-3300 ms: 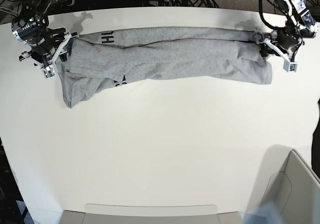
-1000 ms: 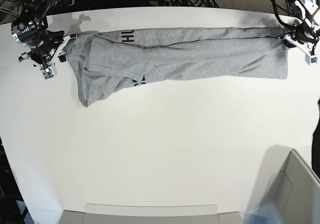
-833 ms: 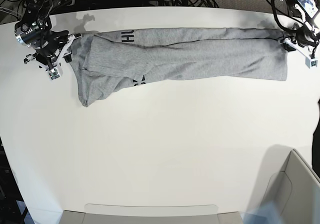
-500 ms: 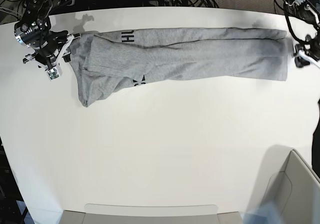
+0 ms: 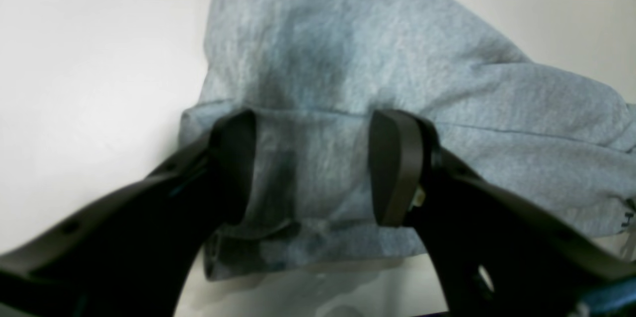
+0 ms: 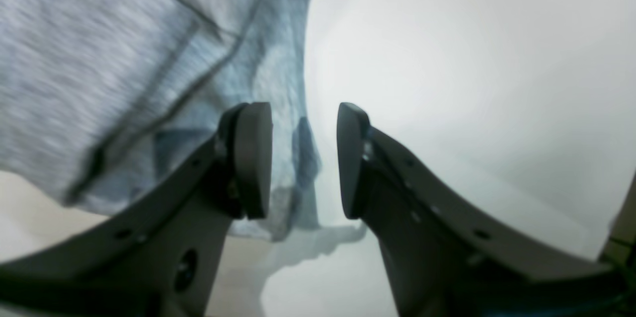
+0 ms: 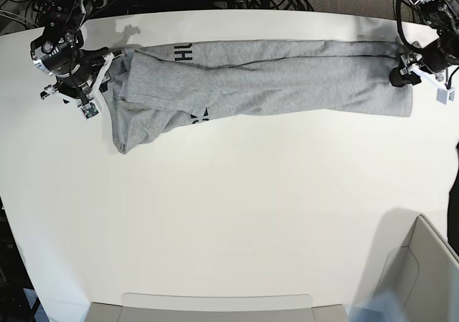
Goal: Fold the T-shirt properly
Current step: 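Pull the strip ends apart with both grippers to straighten it, then hold the strip end with the right gripper, regrip the other end with left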
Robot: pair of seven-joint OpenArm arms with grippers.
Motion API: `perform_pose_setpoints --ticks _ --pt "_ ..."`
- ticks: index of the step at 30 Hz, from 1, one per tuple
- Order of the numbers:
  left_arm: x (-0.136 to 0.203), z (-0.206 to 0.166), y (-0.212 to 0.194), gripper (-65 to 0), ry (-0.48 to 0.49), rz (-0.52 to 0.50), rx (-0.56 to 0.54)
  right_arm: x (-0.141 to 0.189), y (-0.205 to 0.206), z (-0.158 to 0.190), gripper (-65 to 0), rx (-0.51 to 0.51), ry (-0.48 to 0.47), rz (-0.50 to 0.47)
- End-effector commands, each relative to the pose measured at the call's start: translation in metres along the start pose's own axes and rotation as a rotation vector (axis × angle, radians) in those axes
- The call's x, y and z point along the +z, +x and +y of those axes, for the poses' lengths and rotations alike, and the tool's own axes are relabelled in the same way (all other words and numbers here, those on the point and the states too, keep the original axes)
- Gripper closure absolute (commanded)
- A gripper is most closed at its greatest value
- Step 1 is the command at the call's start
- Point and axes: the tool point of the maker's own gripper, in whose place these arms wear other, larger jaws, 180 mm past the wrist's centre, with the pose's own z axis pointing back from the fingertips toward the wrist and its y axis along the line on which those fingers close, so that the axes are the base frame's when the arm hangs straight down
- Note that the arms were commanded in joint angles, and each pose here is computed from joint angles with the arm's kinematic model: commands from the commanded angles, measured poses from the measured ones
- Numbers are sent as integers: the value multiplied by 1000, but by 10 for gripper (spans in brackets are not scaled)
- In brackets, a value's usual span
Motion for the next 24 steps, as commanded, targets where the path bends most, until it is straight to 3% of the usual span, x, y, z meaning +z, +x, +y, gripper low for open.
perform_pose_setpoints --ticks 1,15,20,24 --pt "10 5 13 -363 20 -36 -26 4 10 -6 -222 14 -11 -39" --pt "35 24 44 -362 95 -86 -88 4 12 -7 -222 14 -16 -41" --pt "35 42 39 -363 194 -67 -108 4 12 -7 -222 14 -16 -41" --pt "30 34 36 -363 163 -59 -119 4 12 -7 -222 14 -15 -40"
